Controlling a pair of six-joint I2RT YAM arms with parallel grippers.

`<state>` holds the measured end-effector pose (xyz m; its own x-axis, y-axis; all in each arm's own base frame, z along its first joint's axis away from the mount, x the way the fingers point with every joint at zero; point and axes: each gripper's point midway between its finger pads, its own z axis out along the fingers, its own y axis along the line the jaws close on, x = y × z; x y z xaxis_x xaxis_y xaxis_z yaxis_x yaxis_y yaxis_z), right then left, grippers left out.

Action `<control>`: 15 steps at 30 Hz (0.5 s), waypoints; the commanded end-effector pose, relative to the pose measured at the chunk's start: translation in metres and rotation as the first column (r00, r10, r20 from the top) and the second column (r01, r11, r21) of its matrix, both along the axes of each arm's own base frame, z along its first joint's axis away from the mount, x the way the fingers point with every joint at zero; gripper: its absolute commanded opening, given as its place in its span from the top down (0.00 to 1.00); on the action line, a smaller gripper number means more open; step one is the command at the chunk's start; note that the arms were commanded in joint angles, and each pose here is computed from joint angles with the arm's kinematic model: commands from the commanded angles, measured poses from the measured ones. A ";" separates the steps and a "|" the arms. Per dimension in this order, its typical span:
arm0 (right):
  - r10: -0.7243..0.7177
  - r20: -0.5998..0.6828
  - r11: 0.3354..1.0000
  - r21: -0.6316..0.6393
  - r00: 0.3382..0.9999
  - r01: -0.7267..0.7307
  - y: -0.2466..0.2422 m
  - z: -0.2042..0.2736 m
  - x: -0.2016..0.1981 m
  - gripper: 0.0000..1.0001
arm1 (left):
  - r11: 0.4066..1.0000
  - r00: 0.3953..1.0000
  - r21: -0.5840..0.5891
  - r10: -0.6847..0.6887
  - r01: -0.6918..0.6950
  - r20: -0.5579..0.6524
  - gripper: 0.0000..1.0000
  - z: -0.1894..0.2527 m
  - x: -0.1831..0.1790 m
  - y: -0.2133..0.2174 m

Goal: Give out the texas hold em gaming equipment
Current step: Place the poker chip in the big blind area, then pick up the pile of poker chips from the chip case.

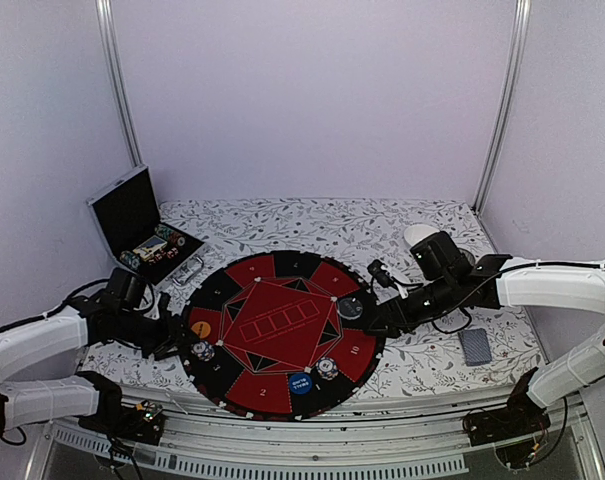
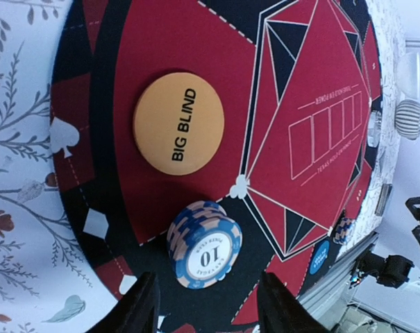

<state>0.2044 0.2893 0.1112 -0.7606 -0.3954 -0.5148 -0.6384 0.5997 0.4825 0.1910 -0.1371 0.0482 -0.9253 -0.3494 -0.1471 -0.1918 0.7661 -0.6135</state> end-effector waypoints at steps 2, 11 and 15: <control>-0.028 0.049 1.000 -0.008 0.998 0.028 -0.002 0.013 0.011 0.36 | 0.998 0.996 0.070 -0.009 0.003 0.086 0.46 0.030 0.021 0.007; -0.144 0.291 0.958 -0.199 0.946 0.207 -0.035 0.048 0.063 0.01 | 0.922 0.963 0.386 -0.143 0.046 0.228 0.02 0.099 0.074 0.024; -0.165 0.377 0.931 -0.246 0.911 0.270 -0.048 0.070 0.087 0.01 | 0.843 0.944 0.538 -0.197 0.024 0.266 0.02 0.125 0.106 0.038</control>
